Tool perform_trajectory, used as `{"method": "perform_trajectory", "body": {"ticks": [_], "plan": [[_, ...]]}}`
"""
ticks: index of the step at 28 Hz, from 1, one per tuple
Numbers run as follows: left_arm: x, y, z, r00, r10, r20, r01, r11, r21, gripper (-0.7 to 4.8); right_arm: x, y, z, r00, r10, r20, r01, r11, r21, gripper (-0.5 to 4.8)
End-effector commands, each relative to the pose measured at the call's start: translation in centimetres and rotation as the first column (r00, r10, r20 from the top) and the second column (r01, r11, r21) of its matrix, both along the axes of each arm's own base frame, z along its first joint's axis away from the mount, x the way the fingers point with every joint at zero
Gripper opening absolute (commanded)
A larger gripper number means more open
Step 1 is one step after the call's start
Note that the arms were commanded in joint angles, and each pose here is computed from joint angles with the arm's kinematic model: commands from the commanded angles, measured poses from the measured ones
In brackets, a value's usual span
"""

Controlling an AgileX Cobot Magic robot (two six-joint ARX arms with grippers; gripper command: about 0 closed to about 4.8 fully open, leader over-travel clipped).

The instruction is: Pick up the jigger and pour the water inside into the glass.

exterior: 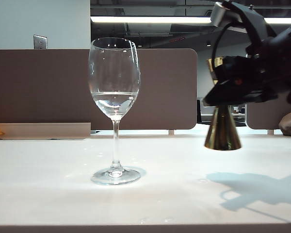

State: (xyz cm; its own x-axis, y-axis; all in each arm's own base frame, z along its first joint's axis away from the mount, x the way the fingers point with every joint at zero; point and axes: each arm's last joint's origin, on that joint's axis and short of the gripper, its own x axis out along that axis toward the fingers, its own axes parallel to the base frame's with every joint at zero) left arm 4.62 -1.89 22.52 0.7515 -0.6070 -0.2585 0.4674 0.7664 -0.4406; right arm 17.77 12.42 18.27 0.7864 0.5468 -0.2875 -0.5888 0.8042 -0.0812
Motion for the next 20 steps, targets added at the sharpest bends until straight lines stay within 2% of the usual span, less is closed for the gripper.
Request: {"method": "perform_trajectory", "body": {"ticks": [1, 20], "plan": [[0.0, 0.0, 0.2, 1.000, -0.003, 0.015, 0.003, 1.000, -0.001, -0.02, 0.5, 0.4, -0.2, 1.000, 0.003, 0.019, -0.003, 1.000, 0.026, -0.01], [0.0, 0.0, 0.2, 1.000, -0.002, 0.015, 0.002, 1.000, -0.001, -0.02, 1.7, 1.0, -3.3, 0.997, -0.012, -0.078, 0.011, 1.000, -0.015, -0.01]]}}
